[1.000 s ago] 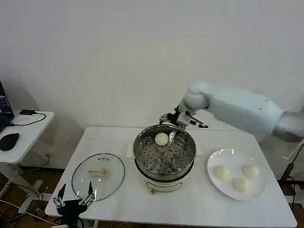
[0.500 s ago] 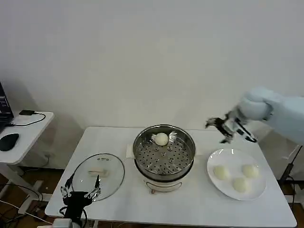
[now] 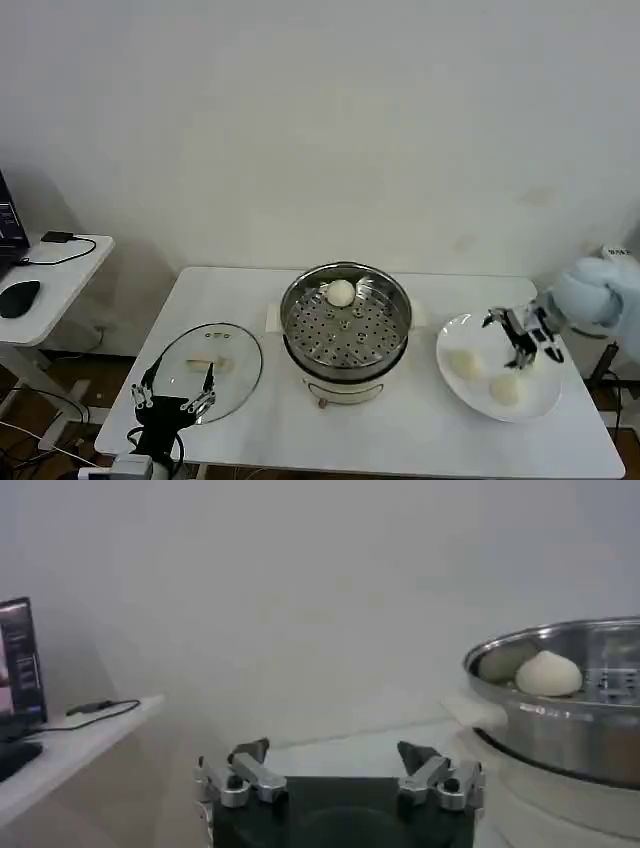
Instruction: Take steamed baozi put them in steamer then cover it.
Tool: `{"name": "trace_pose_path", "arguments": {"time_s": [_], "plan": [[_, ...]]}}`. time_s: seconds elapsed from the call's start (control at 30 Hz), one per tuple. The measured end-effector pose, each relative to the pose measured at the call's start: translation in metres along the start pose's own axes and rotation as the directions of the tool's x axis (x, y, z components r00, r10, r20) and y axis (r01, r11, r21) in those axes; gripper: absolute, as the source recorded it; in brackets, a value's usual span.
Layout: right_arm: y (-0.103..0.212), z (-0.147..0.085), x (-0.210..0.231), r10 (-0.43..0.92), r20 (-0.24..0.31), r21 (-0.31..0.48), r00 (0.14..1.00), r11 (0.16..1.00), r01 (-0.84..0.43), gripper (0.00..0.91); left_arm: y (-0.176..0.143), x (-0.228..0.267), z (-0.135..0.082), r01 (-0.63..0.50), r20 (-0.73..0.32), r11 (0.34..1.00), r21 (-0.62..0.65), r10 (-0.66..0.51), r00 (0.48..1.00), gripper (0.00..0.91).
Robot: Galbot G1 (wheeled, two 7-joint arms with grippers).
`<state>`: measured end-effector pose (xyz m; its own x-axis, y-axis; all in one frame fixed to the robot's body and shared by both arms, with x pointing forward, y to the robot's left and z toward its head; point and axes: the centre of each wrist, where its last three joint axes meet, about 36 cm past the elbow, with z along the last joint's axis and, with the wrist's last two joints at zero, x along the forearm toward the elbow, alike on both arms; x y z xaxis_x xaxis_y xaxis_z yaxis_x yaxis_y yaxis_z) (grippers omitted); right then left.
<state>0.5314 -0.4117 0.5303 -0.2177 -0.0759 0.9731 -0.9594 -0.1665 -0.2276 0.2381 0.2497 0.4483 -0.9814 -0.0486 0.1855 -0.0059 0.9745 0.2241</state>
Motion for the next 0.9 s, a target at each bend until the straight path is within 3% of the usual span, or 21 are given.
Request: {"name": "trace_pose_path", "arguments": {"time_s": [0.37, 0.9], "plan": [[-0.008, 0.004, -0.046, -0.008, 0.003, -0.095, 1.0, 0.995, 0.008, 0.907, 0.0, 0.006, 0.002, 0.005, 0.0, 1.0, -0.015, -0.005, 1.0, 0.907], [-0.031, -0.006, -0.093, -0.018, 0.019, -0.141, 1.0, 0.99, 0.02, 0.887, 0.001, 0.008, 0.004, 0.018, -0.006, 0.999, -0.028, -0.018, 1.0, 0.907]]}}
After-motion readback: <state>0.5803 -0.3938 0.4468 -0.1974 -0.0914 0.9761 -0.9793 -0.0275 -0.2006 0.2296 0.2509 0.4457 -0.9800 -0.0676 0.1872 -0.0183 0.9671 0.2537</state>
